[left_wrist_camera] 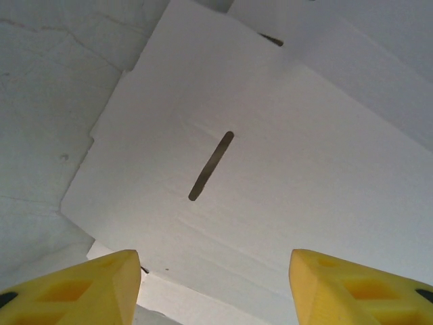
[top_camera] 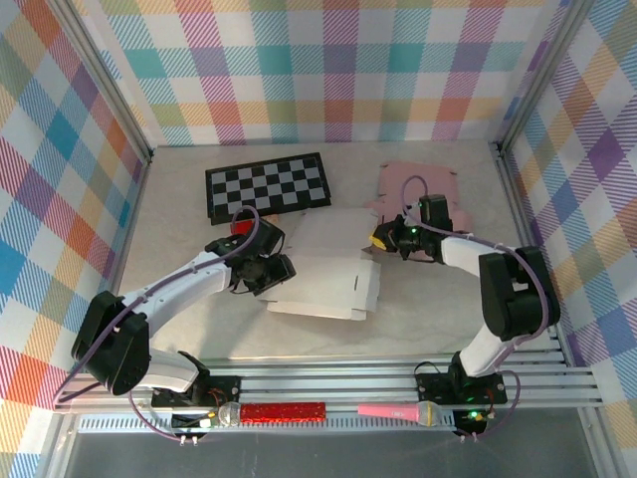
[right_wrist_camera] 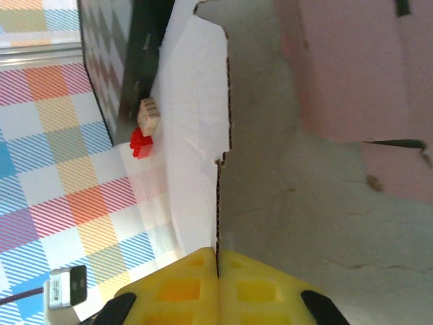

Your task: Fold the paper box

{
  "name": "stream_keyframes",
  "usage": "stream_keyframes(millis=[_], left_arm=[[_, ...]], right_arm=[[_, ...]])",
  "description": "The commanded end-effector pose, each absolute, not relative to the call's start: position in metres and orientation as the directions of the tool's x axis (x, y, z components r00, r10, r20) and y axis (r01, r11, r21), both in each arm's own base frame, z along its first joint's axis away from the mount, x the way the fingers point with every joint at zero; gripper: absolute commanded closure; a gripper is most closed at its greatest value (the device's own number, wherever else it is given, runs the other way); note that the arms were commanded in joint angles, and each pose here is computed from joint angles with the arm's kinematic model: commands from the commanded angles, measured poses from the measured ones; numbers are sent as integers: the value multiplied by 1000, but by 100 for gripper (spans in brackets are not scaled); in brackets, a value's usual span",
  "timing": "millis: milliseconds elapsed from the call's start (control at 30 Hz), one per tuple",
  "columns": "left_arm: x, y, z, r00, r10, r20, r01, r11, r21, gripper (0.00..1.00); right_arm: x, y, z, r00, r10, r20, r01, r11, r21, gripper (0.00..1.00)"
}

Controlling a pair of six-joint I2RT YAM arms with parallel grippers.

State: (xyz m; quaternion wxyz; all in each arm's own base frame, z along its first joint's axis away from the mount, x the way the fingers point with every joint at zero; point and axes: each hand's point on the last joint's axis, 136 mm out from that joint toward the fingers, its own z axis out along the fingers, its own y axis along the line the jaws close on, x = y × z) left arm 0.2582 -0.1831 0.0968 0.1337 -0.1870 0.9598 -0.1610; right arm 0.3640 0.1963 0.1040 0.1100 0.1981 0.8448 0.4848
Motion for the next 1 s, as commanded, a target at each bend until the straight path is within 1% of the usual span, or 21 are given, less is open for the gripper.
stream_keyframes(millis=[0, 133, 200, 267, 333, 367, 433, 533, 567, 600, 633, 667, 767, 867, 967], left_arm=[[261, -178, 128, -896, -351, -273, -250, 905, -343, 38], [256, -167, 155, -875, -361, -321, -252, 908, -334, 36], [251, -162, 167, -852, -412, -324, -287, 884, -370, 35], [244, -162, 171, -829, -474, -297, -326, 840, -433, 33], [235, -163, 165, -783, -581, -222, -414, 754, -510, 26], [230, -164, 159, -744, -649, -160, -478, 684, -551, 23], [226, -172, 151, -661, -749, -45, -559, 531, -636, 21], [226, -182, 149, -485, -868, 101, -647, 278, -710, 10], [227, -187, 150, -435, -888, 150, -662, 202, -722, 4], [227, -191, 148, -387, -900, 200, -686, 137, -714, 3], [228, -197, 147, -358, -903, 238, -702, 92, -706, 2], [228, -205, 144, -328, -902, 282, -720, 45, -693, 0], [228, -235, 138, -256, -877, 408, -744, -91, -662, 0], [234, -255, 134, -188, -866, 464, -736, -189, -650, 0], [241, -254, 125, -117, -872, 474, -734, -245, -633, 0]], right_arm=[[374, 198, 138, -882, 471, -15, 224, 449, 865, 100], [382, 196, 169, -860, 511, -1, 254, 428, 867, 100], [386, 196, 187, -845, 535, 15, 270, 403, 874, 100], [390, 196, 201, -827, 560, 44, 302, 378, 875, 100], [393, 193, 211, -801, 595, 74, 345, 356, 869, 100], [394, 191, 215, -783, 615, 94, 372, 341, 863, 100], [396, 188, 222, -751, 649, 124, 406, 305, 862, 100], [400, 188, 231, -716, 678, 167, 437, 250, 864, 100], [402, 187, 235, -707, 686, 173, 440, 235, 867, 100], [403, 186, 237, -699, 694, 175, 441, 225, 869, 100], [404, 186, 239, -694, 699, 174, 442, 222, 869, 100], [404, 185, 240, -688, 704, 176, 448, 222, 866, 100], [405, 183, 243, -678, 713, 177, 452, 215, 866, 100], [405, 183, 244, -671, 717, 189, 458, 199, 867, 100], [402, 182, 245, -663, 721, 202, 463, 183, 867, 100]])
